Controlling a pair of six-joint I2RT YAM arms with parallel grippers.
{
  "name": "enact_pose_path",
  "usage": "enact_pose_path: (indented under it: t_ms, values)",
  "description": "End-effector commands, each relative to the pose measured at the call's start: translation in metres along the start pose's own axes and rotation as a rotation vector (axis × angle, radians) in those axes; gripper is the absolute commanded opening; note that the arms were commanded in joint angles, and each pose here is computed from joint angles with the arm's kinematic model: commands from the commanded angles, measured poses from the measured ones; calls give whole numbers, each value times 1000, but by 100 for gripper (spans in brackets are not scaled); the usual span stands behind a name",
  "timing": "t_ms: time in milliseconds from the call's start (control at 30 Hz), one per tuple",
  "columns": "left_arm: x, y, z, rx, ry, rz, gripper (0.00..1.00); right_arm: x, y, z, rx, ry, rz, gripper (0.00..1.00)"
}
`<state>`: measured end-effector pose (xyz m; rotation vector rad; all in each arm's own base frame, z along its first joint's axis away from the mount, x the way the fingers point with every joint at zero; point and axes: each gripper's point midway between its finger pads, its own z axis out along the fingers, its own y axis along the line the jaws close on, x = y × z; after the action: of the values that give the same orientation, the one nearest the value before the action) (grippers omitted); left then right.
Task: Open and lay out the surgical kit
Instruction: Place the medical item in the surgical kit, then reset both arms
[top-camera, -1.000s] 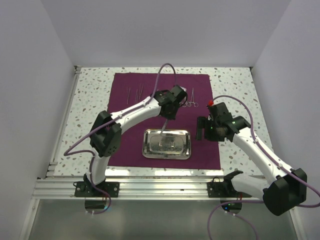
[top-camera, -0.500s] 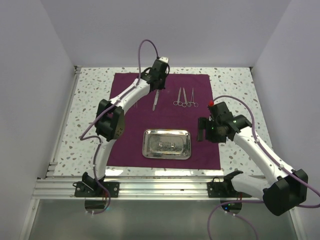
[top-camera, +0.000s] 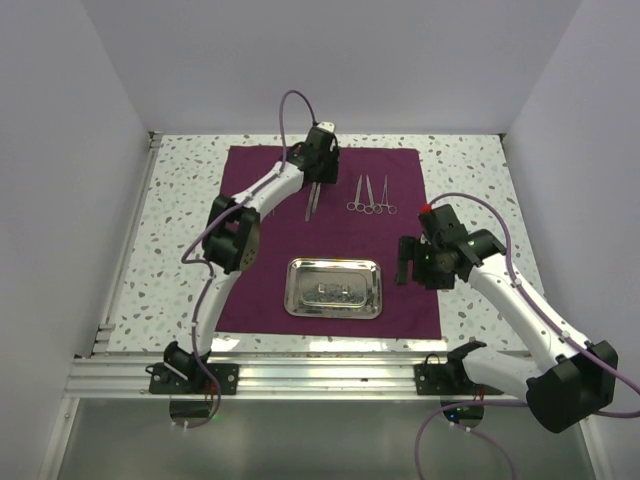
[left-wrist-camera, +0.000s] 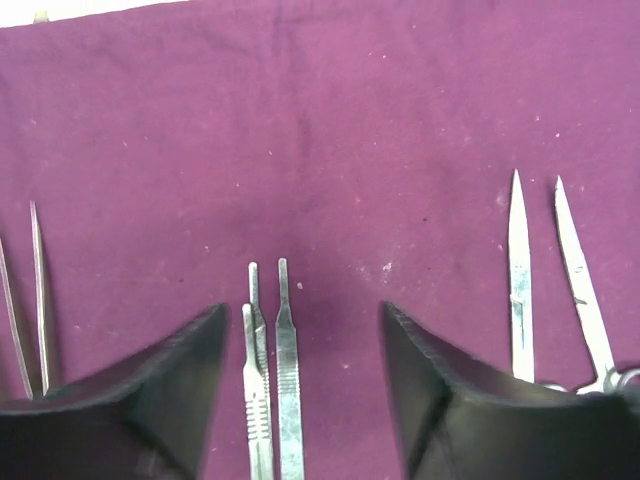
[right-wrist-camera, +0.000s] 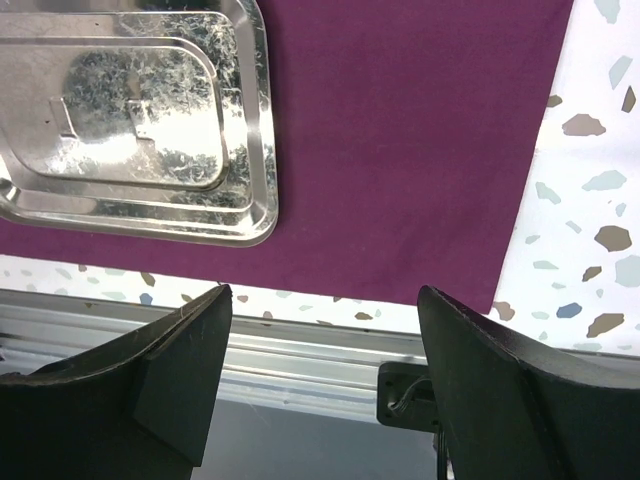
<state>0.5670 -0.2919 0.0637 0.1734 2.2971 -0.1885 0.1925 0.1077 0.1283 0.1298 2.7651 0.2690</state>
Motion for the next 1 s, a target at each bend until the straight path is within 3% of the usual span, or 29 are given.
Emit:
enact_pose_path:
  t_ms: [0, 67, 133, 200, 233, 300, 333, 367, 433, 500, 533, 667, 967]
  values:
    - [-79, -6, -51, 36, -185, -37, 71, -16, 10, -9, -29, -57, 8, 79]
    - [-96, -2, -81, 26, -210, -35, 80, -26, 18, -14, -61, -84, -3, 78]
    - [-114, -1, -120, 44, -242, -39, 81, -47, 33, -29, -119, -158, -29, 78]
    - [-97, 3, -138, 51, -195, -39, 80, -69, 43, -48, -161, -254, -51, 79]
    - [-109, 2, -174, 84, -233, -46, 79, -87, 51, -68, -184, -325, -60, 81]
    - [-70, 10, -186, 77, -169, -46, 79, -110, 54, -93, -184, -433, -80, 83]
    - [-80, 17, -225, 84, -229, -59, 79, -127, 57, -113, -188, -513, -75, 85]
    - [-45, 27, -222, 57, -172, -50, 80, -135, 56, -124, -184, -565, -72, 87]
    - [-42, 41, -267, 41, -235, -71, 82, -157, 53, -151, -172, -710, -63, 93]
    - [-10, 55, -278, 16, -210, -66, 87, -167, 54, -168, -183, -795, -86, 98]
    - [-16, 63, -305, 10, -272, -78, 88, -169, 54, -172, -178, -811, -99, 98]
    - [13, 95, -335, -83, -288, -94, 100, -171, 49, -173, -143, -813, -104, 99]
    - [34, 120, -355, -172, -290, -144, 100, -157, 45, -172, -159, -797, -107, 98]
